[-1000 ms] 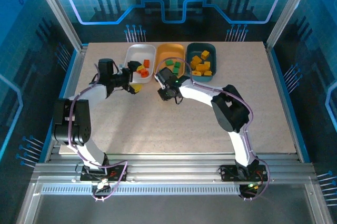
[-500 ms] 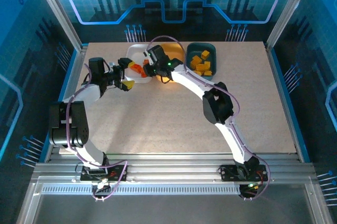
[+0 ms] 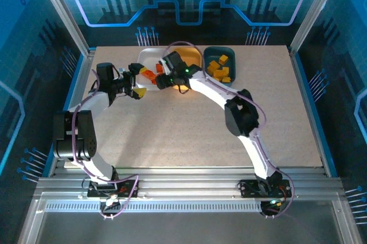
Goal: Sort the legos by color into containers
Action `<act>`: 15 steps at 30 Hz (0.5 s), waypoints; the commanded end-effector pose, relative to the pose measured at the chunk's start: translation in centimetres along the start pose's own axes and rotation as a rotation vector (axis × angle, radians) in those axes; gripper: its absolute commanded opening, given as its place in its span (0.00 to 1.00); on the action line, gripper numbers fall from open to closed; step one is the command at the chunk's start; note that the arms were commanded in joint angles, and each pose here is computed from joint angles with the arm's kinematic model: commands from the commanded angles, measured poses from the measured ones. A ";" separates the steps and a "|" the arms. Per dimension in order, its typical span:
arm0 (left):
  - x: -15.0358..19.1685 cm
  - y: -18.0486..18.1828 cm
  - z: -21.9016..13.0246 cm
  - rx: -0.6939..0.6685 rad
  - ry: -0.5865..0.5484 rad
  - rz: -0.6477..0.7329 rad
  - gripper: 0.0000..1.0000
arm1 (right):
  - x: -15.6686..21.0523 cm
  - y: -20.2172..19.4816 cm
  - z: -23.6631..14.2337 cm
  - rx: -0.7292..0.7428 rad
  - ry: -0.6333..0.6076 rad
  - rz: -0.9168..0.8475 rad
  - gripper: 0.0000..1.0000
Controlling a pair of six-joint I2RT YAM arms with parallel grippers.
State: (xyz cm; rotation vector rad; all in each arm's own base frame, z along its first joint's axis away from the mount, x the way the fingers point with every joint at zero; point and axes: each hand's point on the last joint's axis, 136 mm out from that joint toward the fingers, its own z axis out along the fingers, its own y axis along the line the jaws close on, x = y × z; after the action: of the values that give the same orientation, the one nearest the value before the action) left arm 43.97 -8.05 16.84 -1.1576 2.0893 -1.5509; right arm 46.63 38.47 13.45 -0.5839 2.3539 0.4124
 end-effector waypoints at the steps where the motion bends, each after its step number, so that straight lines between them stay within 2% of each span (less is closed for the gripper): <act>1: 1.0 -3.3 -1.2 0.058 0.001 0.109 0.99 | -4.5 1.3 -9.8 -0.061 -0.259 0.039 0.76; 3: 1.3 -4.9 -2.2 0.072 -0.032 0.160 0.99 | -2.9 1.7 -13.9 -0.099 -0.319 0.055 0.80; 4: 1.5 -5.7 -2.7 0.081 -0.055 0.186 0.99 | -2.2 2.2 -15.6 -0.123 -0.333 0.037 0.95; 5: 1.8 -6.7 -3.3 0.094 -0.078 0.217 0.99 | -1.3 2.8 -17.6 -0.120 -0.352 0.003 1.00; 10: 4.6 -11.3 -6.6 0.114 -0.186 0.365 0.99 | 1.7 4.5 -26.1 -0.030 -0.540 -0.181 1.00; 15: 8.9 -13.4 -10.2 0.035 -0.428 0.662 0.99 | 2.6 3.7 -31.7 -0.092 -0.687 -0.127 1.00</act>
State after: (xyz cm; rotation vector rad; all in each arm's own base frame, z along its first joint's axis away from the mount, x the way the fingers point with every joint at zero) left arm 39.44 -10.32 34.09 -0.6789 1.8779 -1.2375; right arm 25.63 28.50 34.05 -0.5858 1.7152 0.6016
